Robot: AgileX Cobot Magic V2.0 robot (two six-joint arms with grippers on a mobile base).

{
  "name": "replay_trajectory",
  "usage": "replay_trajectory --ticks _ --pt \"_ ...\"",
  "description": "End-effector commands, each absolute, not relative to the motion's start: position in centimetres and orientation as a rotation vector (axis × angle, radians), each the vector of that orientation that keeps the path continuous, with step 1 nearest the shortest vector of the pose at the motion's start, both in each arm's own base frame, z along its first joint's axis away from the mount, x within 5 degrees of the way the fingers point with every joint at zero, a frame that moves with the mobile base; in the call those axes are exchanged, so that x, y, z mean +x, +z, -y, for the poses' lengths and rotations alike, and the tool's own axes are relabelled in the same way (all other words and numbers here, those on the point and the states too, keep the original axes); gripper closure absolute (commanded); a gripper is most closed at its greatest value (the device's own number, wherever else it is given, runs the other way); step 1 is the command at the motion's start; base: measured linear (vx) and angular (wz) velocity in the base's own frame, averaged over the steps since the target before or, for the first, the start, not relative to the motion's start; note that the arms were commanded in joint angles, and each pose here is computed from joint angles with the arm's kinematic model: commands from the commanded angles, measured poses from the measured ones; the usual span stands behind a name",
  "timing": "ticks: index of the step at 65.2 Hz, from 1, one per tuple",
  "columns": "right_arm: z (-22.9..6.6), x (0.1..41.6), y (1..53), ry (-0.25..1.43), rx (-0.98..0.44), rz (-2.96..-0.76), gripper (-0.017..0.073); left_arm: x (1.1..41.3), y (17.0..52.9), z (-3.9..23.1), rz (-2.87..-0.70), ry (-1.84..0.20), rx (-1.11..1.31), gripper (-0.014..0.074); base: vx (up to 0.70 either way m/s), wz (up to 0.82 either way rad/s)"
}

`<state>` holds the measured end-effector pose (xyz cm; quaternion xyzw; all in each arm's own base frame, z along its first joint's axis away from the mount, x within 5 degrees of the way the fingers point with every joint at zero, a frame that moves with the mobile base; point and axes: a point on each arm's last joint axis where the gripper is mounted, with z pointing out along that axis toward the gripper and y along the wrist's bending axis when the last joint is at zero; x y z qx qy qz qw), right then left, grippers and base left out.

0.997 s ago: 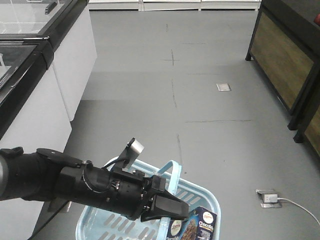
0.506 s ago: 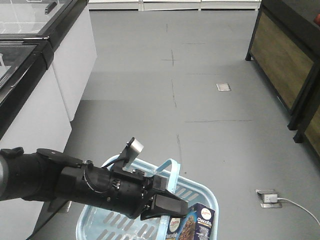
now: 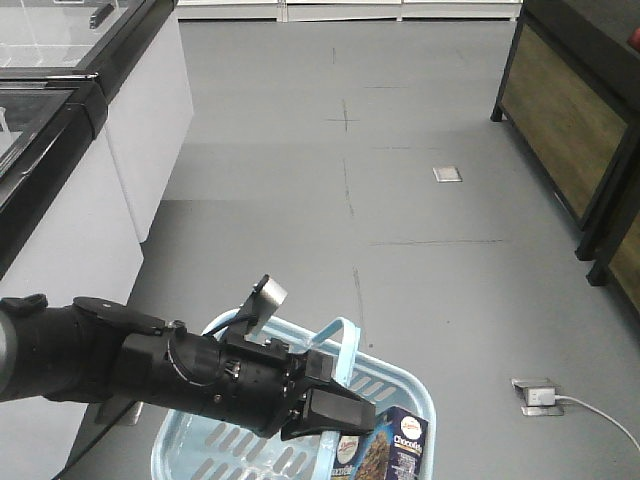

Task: Left arm holds basket, right arm returns cookies
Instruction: 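Hold the basket with the left gripper while driving toward the shelves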

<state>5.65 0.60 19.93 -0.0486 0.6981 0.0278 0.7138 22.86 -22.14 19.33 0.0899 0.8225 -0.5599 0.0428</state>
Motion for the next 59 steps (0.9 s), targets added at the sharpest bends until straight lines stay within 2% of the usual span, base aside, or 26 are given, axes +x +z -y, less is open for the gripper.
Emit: replay_trajectory --ticks 1,59 --pt "-0.65 5.52 20.7 0.063 -0.112 -1.464 0.0568 22.54 22.41 22.49 -2.366 -1.852 0.308 0.06 0.0 0.0" --pt "-0.65 5.52 20.7 0.063 -0.112 -1.464 0.0568 22.54 22.4 22.49 -2.366 -1.852 0.309 0.0601 0.04 -0.03"
